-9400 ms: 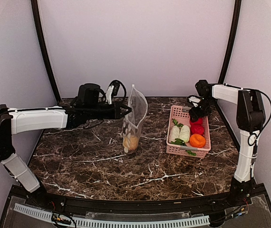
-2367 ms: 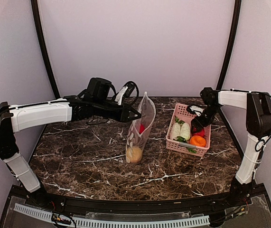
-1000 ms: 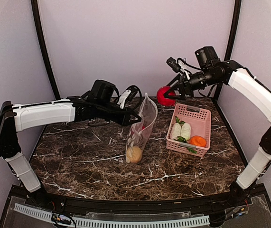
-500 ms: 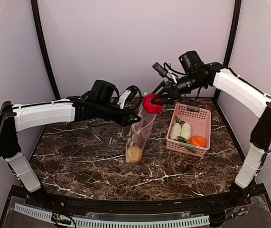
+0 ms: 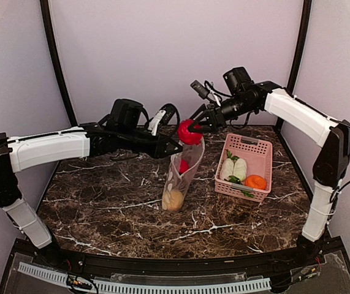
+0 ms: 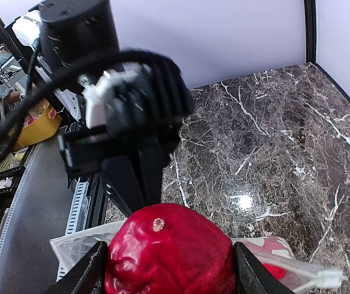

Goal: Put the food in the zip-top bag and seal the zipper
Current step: Place the fake fruit in the zipper food storage bag.

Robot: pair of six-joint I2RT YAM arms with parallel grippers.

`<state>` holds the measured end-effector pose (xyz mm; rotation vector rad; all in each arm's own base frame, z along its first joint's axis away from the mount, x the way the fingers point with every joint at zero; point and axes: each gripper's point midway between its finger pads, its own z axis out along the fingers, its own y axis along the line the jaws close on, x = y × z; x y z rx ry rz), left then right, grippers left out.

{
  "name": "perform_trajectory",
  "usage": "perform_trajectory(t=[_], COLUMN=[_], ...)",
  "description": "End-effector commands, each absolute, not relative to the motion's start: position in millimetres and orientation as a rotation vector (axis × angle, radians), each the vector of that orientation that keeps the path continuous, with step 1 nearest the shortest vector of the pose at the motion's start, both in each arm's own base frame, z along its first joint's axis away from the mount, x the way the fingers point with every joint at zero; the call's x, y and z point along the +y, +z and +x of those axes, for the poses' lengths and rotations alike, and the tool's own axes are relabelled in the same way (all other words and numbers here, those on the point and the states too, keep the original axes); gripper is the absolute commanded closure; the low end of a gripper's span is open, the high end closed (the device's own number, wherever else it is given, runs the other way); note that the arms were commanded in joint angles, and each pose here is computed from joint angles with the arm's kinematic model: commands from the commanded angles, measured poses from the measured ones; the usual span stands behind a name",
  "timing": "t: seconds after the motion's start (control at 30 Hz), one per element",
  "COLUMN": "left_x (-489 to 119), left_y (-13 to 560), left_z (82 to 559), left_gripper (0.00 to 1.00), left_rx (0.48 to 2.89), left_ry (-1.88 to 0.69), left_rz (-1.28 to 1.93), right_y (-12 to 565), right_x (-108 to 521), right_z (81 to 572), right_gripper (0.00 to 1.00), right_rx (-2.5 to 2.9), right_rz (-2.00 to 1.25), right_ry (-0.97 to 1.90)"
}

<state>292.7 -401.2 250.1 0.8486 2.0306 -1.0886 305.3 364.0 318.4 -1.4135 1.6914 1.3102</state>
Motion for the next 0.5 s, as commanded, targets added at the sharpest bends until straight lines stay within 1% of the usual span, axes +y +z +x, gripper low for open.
perform_trajectory(t=[0.0, 0.33, 0.47], left_x=[-398, -392, -392], left_y=[294, 299, 298], left_z=[277, 281, 282], left_gripper=[0.99, 0.99, 0.99], left_rx=[1.883, 1.878, 1.883], left_ry=[-1.157, -1.116, -1.114], left_rz=[0.874, 0.837, 0.831], right_y=[315, 302, 291], right_x=[367, 356, 358], right_z=[308, 307, 311], right_gripper=[0.39, 0.38, 0.35], right_rx=[1.683, 1.692, 1.715], right_rz=[-1.426, -1.471, -1.501], right_ry=[1.273, 1.076, 0.916])
